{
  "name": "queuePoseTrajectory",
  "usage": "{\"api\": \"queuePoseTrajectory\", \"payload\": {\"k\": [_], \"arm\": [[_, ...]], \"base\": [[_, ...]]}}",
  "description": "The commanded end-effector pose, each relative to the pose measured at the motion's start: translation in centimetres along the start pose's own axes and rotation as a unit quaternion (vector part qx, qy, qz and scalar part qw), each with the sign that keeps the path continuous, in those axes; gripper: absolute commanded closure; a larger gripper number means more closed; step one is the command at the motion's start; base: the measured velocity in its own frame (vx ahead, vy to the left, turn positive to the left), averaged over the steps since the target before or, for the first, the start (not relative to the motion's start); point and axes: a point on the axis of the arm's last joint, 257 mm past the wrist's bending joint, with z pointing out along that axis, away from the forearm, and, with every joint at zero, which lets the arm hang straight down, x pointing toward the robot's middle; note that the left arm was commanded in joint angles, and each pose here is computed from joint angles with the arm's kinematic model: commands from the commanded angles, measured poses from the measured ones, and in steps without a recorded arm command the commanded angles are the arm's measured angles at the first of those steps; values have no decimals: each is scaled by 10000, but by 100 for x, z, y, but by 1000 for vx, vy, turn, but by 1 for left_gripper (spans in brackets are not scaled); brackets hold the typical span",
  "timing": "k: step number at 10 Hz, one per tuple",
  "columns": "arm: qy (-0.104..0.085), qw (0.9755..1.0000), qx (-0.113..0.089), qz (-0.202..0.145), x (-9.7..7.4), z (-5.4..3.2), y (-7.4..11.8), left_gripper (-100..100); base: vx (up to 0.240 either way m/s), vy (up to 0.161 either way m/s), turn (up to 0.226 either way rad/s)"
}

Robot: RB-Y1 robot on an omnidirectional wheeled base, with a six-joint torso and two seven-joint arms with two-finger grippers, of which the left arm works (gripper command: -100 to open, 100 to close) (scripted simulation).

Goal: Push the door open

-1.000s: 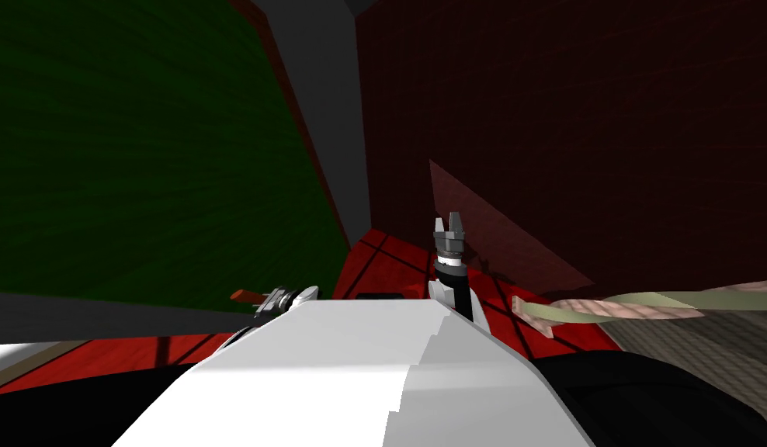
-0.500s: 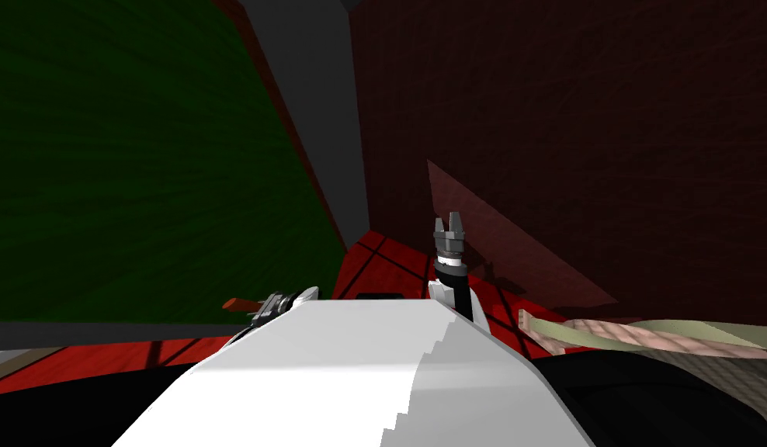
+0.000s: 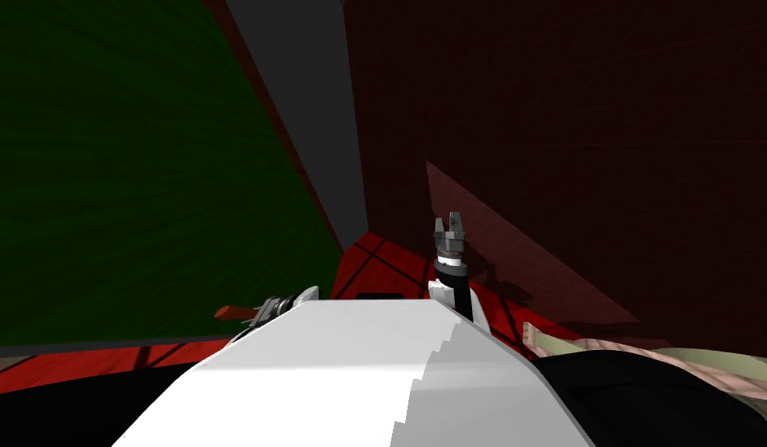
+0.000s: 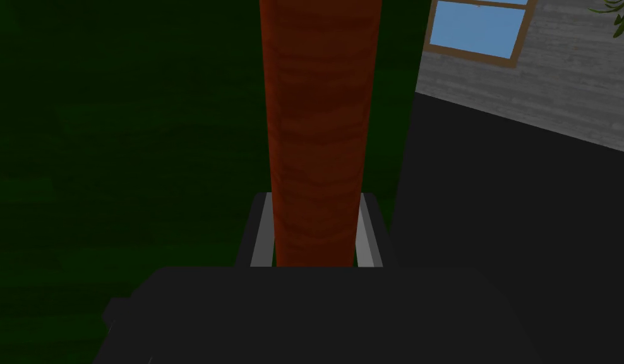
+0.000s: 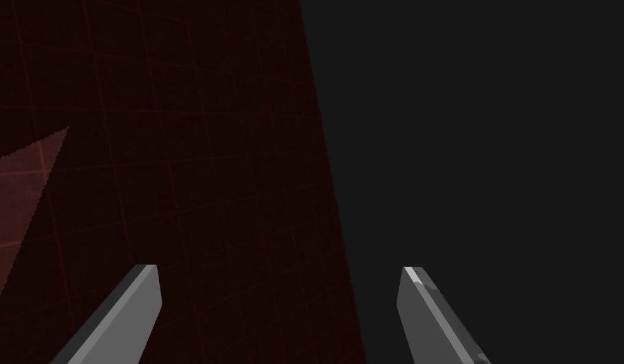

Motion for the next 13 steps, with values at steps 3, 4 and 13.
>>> {"api": "queuePoseTrajectory", "payload": {"k": [3,4,13], "arm": [[-15,9997,-258,-56,-31,-41,63,100],[-16,9993,-368,-48,-30,-52,117,100],[11,9944,-1056,-11,-3,-176,456,100]], "base": [[122,-153,46],[90,-178,32],[103,-161,30]]}}
